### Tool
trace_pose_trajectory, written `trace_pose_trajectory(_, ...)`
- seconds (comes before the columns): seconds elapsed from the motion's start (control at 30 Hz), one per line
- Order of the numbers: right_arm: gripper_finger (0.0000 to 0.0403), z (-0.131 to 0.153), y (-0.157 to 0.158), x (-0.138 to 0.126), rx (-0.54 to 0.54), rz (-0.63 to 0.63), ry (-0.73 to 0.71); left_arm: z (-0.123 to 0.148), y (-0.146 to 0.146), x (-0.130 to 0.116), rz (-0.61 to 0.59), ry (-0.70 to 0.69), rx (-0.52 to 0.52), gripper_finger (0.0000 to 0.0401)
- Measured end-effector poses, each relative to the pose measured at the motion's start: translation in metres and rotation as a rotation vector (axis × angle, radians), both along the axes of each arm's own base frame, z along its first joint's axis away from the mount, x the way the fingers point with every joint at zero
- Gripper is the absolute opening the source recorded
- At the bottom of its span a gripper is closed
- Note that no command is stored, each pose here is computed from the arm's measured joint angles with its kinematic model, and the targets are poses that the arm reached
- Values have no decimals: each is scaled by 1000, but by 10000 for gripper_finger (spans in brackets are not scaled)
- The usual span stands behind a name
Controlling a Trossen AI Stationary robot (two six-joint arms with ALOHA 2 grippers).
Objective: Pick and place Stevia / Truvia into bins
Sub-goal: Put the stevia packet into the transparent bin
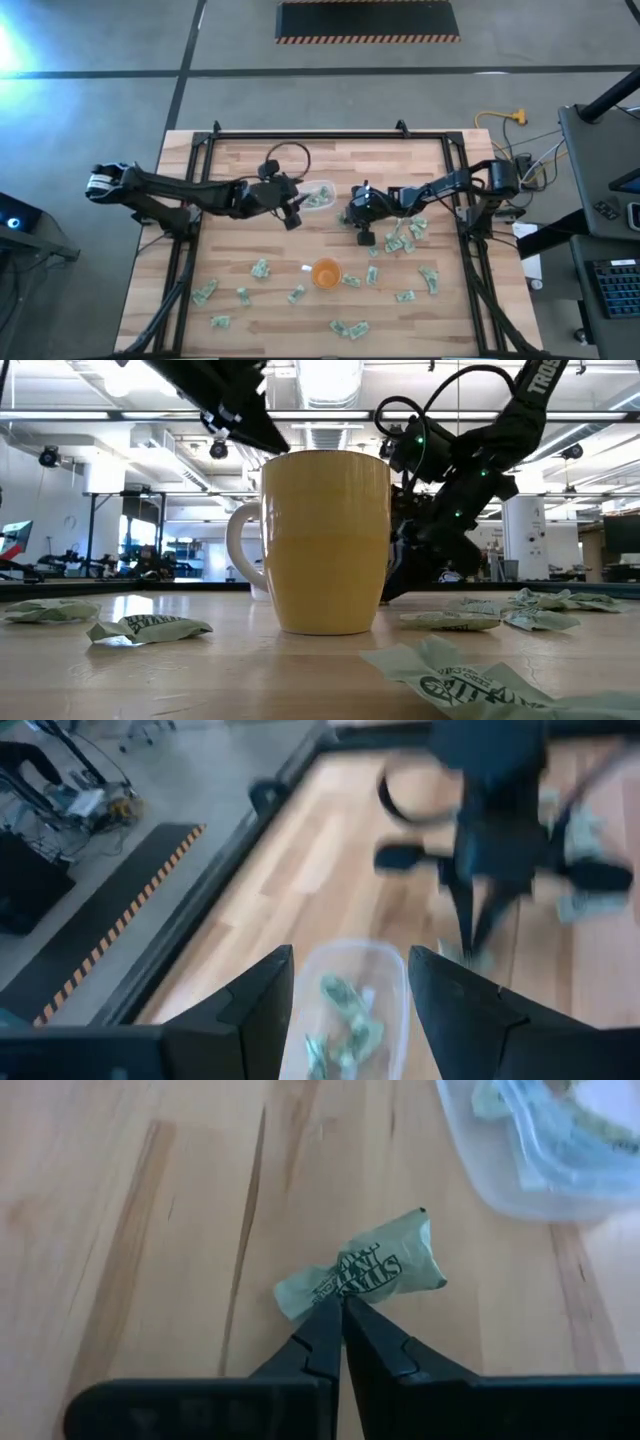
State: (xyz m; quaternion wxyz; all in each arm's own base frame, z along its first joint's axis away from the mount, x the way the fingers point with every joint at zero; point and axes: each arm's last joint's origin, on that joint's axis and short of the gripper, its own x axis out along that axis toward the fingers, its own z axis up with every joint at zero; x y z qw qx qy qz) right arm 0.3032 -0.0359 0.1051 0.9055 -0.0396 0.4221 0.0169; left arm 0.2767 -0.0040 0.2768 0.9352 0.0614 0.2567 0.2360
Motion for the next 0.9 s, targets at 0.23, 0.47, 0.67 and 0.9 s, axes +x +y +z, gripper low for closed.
trace_pose_trajectory(0.23,8,42,2,-13,2,-15,-66,-22,-13,-6,-3,173,-44,183)
trace_pose_trajectory(0.47,8,85,0,-8,-64,6,-368,-33,-31,-18,-20,283,-83,183)
trace_pose_trajectory(0.67,8,84,-12,14,-109,-12,-476,-50,-53,-30,-80,321,-154,183)
trace_pose_trajectory(0.9,9,69,-38,48,-118,-89,-412,-59,-73,-49,-65,378,-249,183)
